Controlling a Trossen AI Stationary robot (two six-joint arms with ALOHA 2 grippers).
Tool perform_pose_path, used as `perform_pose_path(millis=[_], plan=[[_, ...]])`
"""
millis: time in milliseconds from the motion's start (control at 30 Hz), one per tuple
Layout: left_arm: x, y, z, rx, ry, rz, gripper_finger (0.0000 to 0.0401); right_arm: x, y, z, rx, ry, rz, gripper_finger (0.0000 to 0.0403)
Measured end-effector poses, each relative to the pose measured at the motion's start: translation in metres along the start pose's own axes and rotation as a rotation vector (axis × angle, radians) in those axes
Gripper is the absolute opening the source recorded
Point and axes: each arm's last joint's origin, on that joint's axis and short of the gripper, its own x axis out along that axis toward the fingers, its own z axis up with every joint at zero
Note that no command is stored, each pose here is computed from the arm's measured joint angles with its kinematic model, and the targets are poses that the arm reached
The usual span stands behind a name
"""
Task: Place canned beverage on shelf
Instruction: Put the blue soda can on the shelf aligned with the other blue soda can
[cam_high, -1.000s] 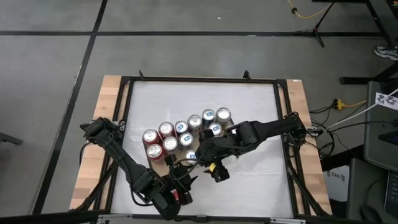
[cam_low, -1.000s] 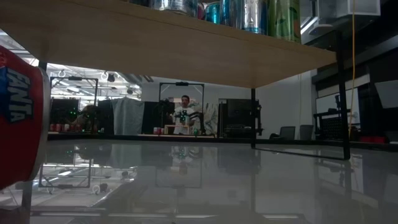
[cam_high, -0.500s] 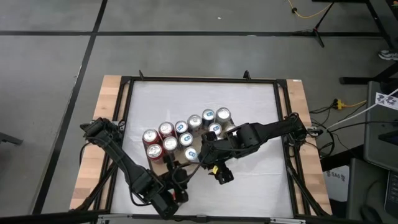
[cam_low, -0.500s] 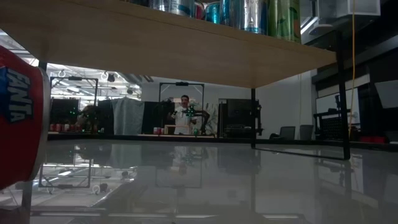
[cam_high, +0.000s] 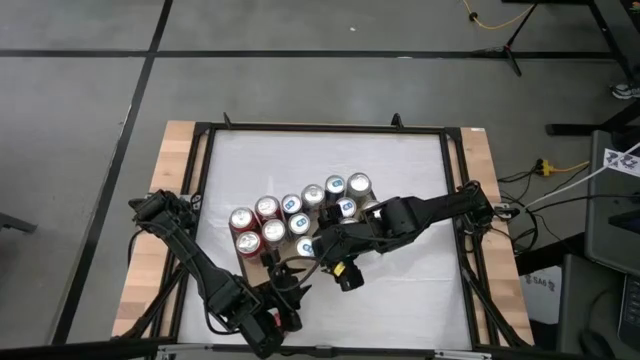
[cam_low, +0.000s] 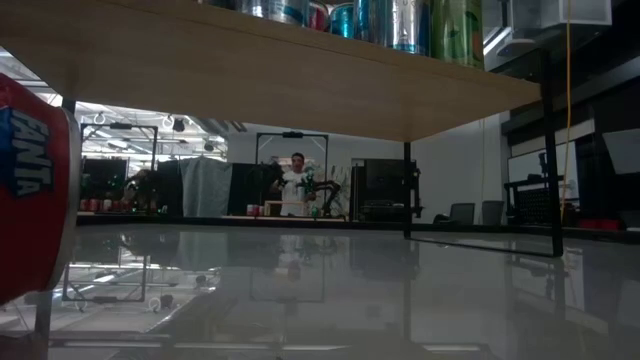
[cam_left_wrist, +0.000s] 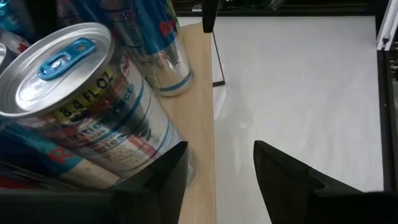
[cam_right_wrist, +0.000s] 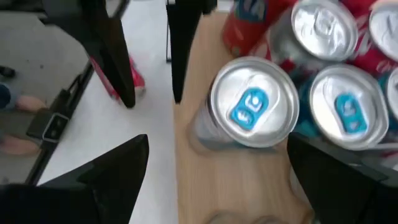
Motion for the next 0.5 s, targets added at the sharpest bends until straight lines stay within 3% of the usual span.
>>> perform_pose_path(millis=[200,500], plan=[[0.0001,0.0025,-0.0021,0.030,0.015,0.017,0.0173,0.0000,0.0002,0.0016,-0.004,-0.017,0.009,0.0372],[-0.0007,0.0083,-0.0071,0.103,0.051,0.057,0.0173,-0.0013,0.0031,0.0019,-0.002,-0.026,0.124,0.0372]])
